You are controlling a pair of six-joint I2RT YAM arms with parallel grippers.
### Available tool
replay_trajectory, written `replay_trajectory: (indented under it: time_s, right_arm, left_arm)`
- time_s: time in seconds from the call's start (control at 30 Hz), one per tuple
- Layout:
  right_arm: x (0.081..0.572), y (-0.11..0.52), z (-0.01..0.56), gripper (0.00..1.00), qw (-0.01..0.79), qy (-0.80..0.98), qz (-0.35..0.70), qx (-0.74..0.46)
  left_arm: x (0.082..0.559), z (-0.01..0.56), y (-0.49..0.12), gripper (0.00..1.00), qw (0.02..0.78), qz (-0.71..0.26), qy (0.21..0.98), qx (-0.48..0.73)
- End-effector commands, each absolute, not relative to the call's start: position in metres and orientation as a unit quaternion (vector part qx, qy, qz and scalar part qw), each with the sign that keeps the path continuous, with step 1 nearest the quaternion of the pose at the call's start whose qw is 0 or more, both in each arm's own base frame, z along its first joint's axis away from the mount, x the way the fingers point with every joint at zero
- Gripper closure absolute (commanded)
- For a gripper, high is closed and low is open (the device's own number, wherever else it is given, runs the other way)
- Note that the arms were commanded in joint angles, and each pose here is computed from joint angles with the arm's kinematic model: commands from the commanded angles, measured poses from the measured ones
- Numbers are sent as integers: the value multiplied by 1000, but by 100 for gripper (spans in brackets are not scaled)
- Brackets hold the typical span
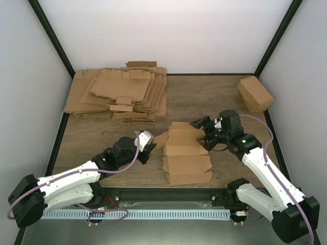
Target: Fold the paper box
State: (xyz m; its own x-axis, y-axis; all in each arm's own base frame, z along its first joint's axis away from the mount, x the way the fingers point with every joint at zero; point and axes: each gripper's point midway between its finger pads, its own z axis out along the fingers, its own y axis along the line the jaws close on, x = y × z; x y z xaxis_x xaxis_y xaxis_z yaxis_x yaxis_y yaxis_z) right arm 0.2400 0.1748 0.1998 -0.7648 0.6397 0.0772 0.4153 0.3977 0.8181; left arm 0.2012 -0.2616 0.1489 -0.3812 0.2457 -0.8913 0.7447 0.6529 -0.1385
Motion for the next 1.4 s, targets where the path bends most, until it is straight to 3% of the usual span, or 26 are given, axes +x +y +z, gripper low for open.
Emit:
replay_trajectory:
  time_s: [0.0,0.47,0.87,1.03,1.37]
  right_arm:
    - [247,170,220,8,134,803,458,357]
    - [277,155,195,9,132,766,413,475]
    - [301,170,168,15,109,775,402,475]
    - [300,173,158,26,98,782,398,469]
    - [295,168,165,67,118,778,408,463]
  left_arm:
    - [198,152,-266,96,467,-281,772,326]
    - [195,151,-268,96,470,-283,767,332]
    - [194,151,-268,96,470,-283,767,332]
    - [194,151,-268,96,471,-283,766,333]
    - [194,152,-269,96,472,-286,766,330]
